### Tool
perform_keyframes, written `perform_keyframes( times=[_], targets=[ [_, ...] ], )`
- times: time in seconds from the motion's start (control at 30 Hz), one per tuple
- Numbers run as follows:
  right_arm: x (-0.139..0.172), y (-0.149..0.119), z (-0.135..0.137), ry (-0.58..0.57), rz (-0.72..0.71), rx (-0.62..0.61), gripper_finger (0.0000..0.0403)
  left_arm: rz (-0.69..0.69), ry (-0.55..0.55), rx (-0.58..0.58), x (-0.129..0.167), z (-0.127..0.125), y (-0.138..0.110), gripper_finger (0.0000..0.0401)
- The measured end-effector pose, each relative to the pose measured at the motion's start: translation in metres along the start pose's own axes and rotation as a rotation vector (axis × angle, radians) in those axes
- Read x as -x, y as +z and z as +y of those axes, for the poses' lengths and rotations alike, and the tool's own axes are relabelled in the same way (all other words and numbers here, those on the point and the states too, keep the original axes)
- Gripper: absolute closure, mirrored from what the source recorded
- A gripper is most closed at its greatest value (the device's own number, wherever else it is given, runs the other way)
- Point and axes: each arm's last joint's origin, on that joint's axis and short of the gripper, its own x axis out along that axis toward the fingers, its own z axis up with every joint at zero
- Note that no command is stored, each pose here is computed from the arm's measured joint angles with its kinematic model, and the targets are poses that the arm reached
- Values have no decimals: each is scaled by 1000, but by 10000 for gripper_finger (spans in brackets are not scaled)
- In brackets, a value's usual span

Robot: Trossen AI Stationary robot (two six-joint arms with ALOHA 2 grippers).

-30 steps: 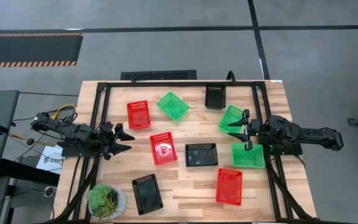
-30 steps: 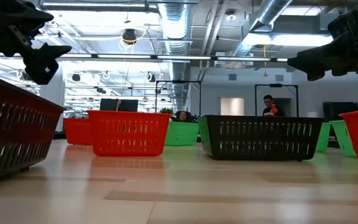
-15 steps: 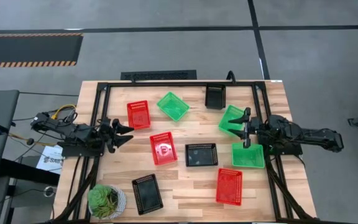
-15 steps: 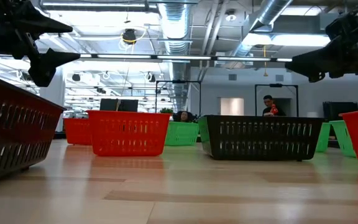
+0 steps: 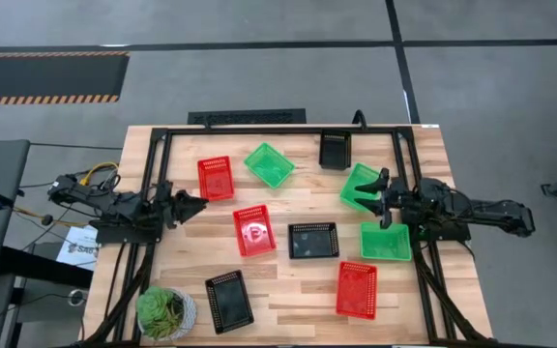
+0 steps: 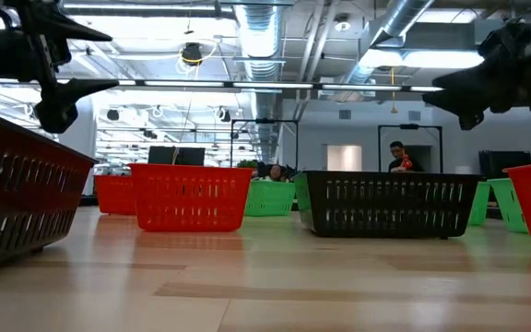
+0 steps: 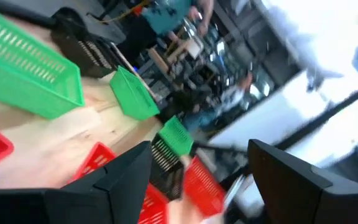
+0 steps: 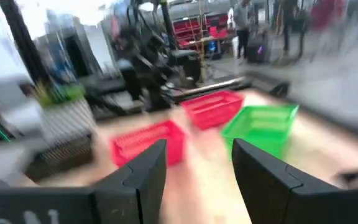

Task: Stack baskets by color
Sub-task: Stack the middle green bin on top of the top green bin

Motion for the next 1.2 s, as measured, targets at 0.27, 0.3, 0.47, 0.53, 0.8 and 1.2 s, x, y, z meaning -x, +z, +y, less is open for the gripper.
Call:
perform_keyframes(
  times=[0.27, 0.3, 0.47, 0.53, 0.8, 1.2],
  targets=[
    [0, 1, 2, 17, 3, -495, 198, -150, 59, 208, 0, 0, 6, 145],
    [0, 1, 2, 12, 2, -531, 198, -151, 58, 209, 0, 0, 6, 145],
    [0, 1, -1, -23, -12, -561, 198, -162, 51, 240, 0, -1, 7, 145],
    [0, 1, -1, -26, -15, -561, 198, -162, 52, 244, 0, -1, 6, 145],
    [0, 1, -1, -23, -19, -696, 198, -197, 80, 240, 1, 1, 7, 145],
    [3, 25, 4, 96, -252, -781, 198, -456, 76, 425, 4, -6, 21, 145]
  ],
)
